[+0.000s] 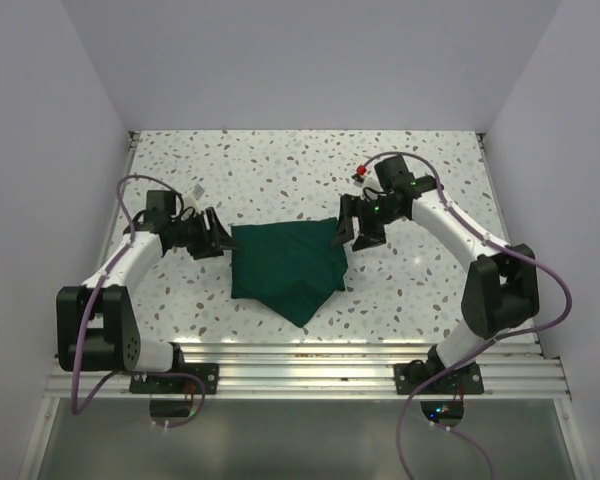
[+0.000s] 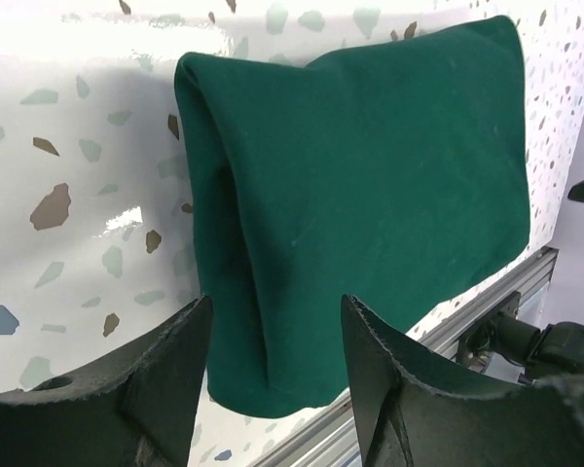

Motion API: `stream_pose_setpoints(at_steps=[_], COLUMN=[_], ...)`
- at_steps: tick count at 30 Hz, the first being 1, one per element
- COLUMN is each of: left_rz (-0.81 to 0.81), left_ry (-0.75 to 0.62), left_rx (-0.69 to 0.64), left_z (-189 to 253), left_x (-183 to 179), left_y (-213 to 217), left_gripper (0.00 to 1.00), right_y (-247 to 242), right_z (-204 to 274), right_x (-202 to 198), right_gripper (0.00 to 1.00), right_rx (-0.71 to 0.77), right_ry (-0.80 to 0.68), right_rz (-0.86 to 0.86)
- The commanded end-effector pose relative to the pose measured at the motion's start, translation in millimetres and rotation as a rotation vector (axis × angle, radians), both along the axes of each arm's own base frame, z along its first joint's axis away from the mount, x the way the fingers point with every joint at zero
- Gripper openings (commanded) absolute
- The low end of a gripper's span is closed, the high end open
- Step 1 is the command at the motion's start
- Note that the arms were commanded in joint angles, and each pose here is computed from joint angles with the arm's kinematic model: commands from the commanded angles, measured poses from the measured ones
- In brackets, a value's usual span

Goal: Prepare the surgical pack

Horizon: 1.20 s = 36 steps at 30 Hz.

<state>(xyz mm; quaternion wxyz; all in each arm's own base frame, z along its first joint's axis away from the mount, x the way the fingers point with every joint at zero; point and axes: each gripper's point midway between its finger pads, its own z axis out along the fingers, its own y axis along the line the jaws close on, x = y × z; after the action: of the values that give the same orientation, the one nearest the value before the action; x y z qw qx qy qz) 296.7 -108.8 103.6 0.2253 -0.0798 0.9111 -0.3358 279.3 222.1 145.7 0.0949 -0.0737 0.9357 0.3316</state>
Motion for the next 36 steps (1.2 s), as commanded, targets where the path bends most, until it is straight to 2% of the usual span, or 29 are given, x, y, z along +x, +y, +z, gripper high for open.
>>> stream_pose_setpoints(at_steps=[1, 8, 14, 16, 17, 18, 21, 22, 23, 24, 25, 30, 36], left_rz=[-0.047, -0.103, -0.128, -0.134, -0.136, -0.137, -0.142, -0.145, -0.149, -0.147, -0.147, -0.118, -0.103], left_ry=[0.017, 0.075, 0.098, 0.116, 0.119, 0.121, 0.113, 0.107, 0.101, 0.093, 0.096, 0.054, 0.136], left_rx=[0.01, 0.016, -0.012, -0.024, -0.025, -0.024, -0.015, -0.013, -0.007, -0.002, 0.006, 0.056, 0.095], left_z=[-7.8, -26.2, -33.4, -36.9, -36.5, -36.0, -31.7, -29.5, -24.6, -21.3, -18.2, 6.8, -12.2], left_x=[-6.0, -11.5, -16.4, -18.5, -17.8, -17.3, -14.2, -12.6, -9.8, -6.6, -6.9, 9.5, -6.0], left_y=[-3.3, -19.2, -28.0, -29.7, -29.9, -29.9, -29.0, -28.9, -28.5, -27.5, -26.4, -19.2, -10.1], left_gripper=[0.59, 0.59, 0.55, 0.47, 0.42, 0.32, 0.13, 0.1, 0.07, 0.0, 0.0, 0.0, 0.0], right_y=[-20.5, -16.7, -15.0, -11.8, -10.9, -9.2, -2.9, -0.7, 1.7, 2.3, 2.0, 1.0, -2.8], right_z=[-13.2, -39.9, -51.3, -54.2, -55.4, -54.7, -51.4, -50.9, -49.3, -48.0, -46.0, -31.4, -41.5], right_x=[3.1, 4.5, -0.3, -2.3, -2.6, -1.8, -2.8, -3.8, -5.4, -6.2, -7.7, -10.4, -21.0], right_gripper=[0.73, 0.72, 0.65, 0.57, 0.48, 0.44, 0.31, 0.28, 0.17, 0.1, 0.0, 0.0, 0.0], right_rx=[-0.097, -0.094, -0.084, -0.068, -0.064, -0.055, -0.011, 0.001, 0.019, 0.026, 0.026, 0.035, 0.021], right_ry=[0.016, 0.082, 0.114, 0.134, 0.141, 0.142, 0.159, 0.167, 0.175, 0.177, 0.179, 0.154, 0.193], right_rz=[-0.028, -0.01, 0.007, 0.017, 0.017, 0.02, 0.032, 0.037, 0.043, 0.044, 0.045, 0.046, 0.041])
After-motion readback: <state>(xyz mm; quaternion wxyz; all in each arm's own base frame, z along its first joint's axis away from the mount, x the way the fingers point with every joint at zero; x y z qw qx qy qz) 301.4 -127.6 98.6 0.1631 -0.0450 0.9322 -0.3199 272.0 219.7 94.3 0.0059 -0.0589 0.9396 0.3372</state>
